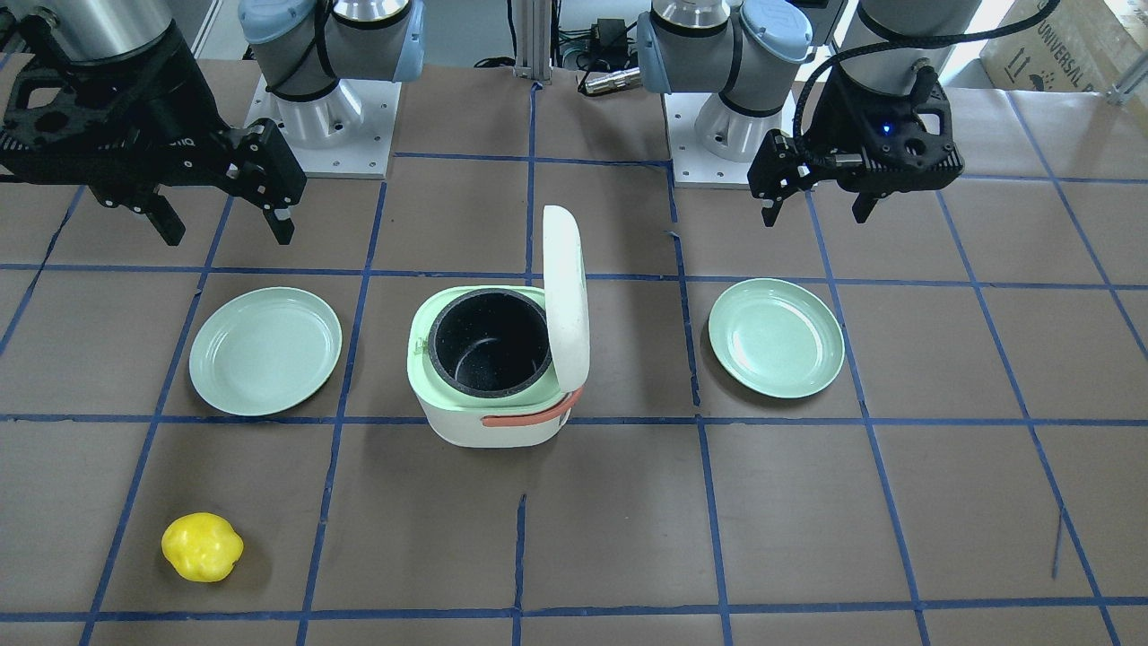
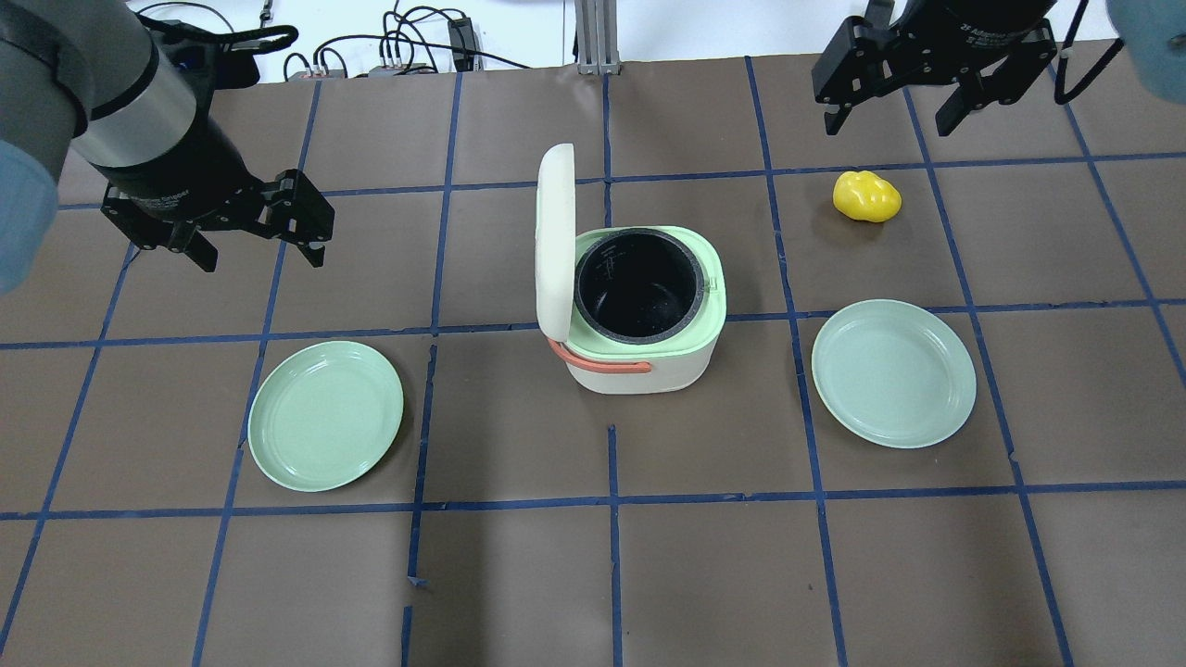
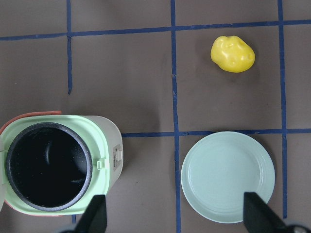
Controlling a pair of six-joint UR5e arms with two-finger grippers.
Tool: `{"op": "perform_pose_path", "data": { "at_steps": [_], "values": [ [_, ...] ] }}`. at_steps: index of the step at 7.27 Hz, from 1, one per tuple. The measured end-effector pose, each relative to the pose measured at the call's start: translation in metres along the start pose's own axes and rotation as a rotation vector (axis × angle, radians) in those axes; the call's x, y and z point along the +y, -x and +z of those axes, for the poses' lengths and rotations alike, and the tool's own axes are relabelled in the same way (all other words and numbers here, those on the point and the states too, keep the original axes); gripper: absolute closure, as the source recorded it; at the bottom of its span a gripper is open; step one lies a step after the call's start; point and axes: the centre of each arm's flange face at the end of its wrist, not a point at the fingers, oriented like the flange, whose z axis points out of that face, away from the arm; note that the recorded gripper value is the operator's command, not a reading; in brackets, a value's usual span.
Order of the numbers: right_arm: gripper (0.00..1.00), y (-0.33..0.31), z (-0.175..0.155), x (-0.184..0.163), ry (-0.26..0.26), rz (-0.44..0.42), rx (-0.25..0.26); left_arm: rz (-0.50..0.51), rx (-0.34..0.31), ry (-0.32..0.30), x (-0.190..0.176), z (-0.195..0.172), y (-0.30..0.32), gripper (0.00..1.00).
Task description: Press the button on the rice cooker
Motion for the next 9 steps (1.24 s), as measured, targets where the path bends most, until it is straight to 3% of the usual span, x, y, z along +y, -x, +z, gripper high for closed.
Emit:
{"op": "perform_pose_path", "data": {
  "at_steps": [2, 5, 9],
  "values": [
    [0.00, 0.001, 0.003, -0.002, 0.004, -0.007, -0.001, 0.000, 0.000, 0.000, 0.000, 0.000, 0.000, 0.00],
    [0.00, -0.001, 0.028, 0.003, 0.063, -0.006, -0.011, 0.000, 0.000, 0.000, 0.000, 0.000, 0.000, 0.00],
    [0.00, -0.004, 0.035, 0.007, 0.081, -0.013, 0.000, 0.000, 0.000, 0.001, 0.000, 0.000, 0.000, 0.00]
  ]
}}
